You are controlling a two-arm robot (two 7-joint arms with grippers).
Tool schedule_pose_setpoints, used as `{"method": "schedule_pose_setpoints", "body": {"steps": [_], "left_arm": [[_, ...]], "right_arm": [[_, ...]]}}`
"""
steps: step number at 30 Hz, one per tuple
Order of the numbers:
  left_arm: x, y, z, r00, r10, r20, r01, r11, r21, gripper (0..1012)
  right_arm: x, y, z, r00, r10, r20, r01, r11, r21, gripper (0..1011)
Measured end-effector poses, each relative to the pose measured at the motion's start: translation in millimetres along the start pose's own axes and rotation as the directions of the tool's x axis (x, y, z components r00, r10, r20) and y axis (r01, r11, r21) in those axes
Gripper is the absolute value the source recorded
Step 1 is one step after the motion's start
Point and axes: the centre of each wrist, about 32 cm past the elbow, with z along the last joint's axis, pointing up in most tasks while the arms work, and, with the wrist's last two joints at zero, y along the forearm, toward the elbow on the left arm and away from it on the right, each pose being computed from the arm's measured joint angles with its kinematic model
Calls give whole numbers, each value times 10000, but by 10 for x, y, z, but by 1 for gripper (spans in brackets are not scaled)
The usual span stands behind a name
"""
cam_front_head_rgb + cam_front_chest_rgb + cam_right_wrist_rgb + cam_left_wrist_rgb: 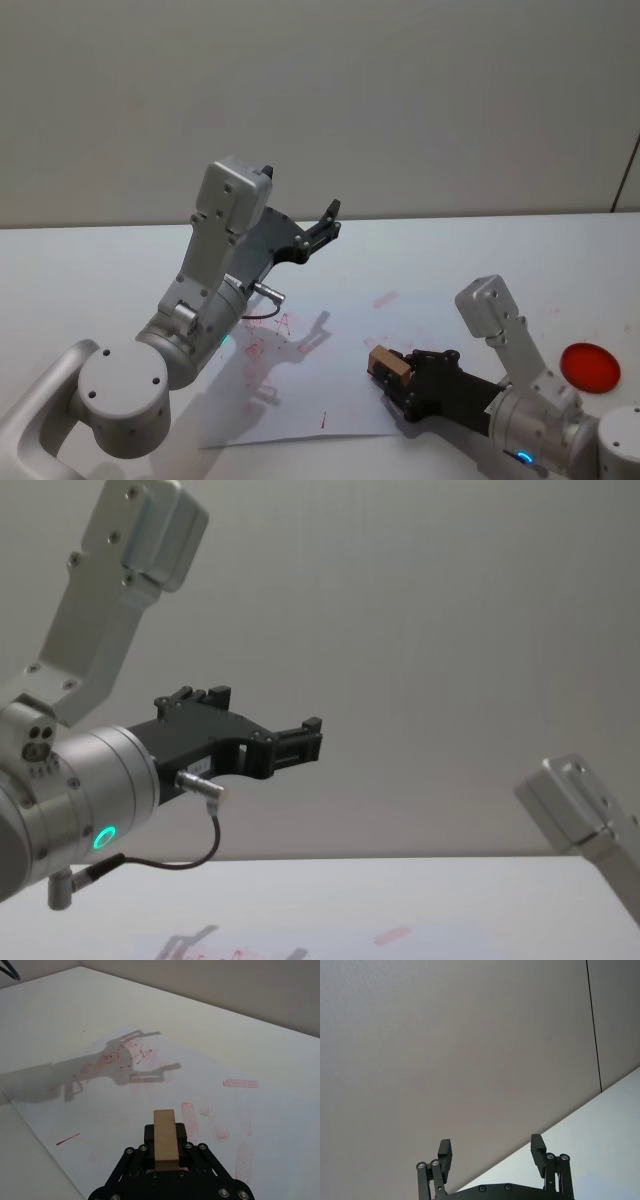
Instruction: Use the one hand to pick up the stamp and affix it onto the A4 paper.
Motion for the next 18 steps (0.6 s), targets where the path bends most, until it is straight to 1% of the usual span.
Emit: {"method": "schedule_pose_setpoints", "body": {"steps": [7,9,11,12,14,15,17,18], "left_arm": [[0,0,0,10000,0,0,0,10000,0,1001],[0,0,0,10000,0,0,0,10000,0,1001],[0,0,0,10000,0,0,0,10000,0,1001],[0,0,0,10000,0,0,0,10000,0,1001],[0,0,0,10000,0,-1,0,10000,0,1001],[0,0,0,10000,0,0,0,10000,0,1001],[0,0,0,10000,-1,0,1,10000,0,1001],[0,0,0,10000,0,0,0,10000,0,1001]], "right_arm": [[-21,25,-4,9999,-37,-141,39,9999,130,221],[-32,42,18,9998,-28,-202,35,9994,356,220],[-32,45,31,9998,-28,-209,37,9990,441,220],[-34,51,59,9997,-38,-234,53,9979,648,220],[-35,54,88,9997,-44,-256,65,9964,844,220],[-35,54,127,9996,-62,-278,92,9940,1093,221],[-34,50,164,9995,-83,-300,122,9912,1318,220],[-32,44,204,9994,-123,-322,171,9876,1557,220]]}}
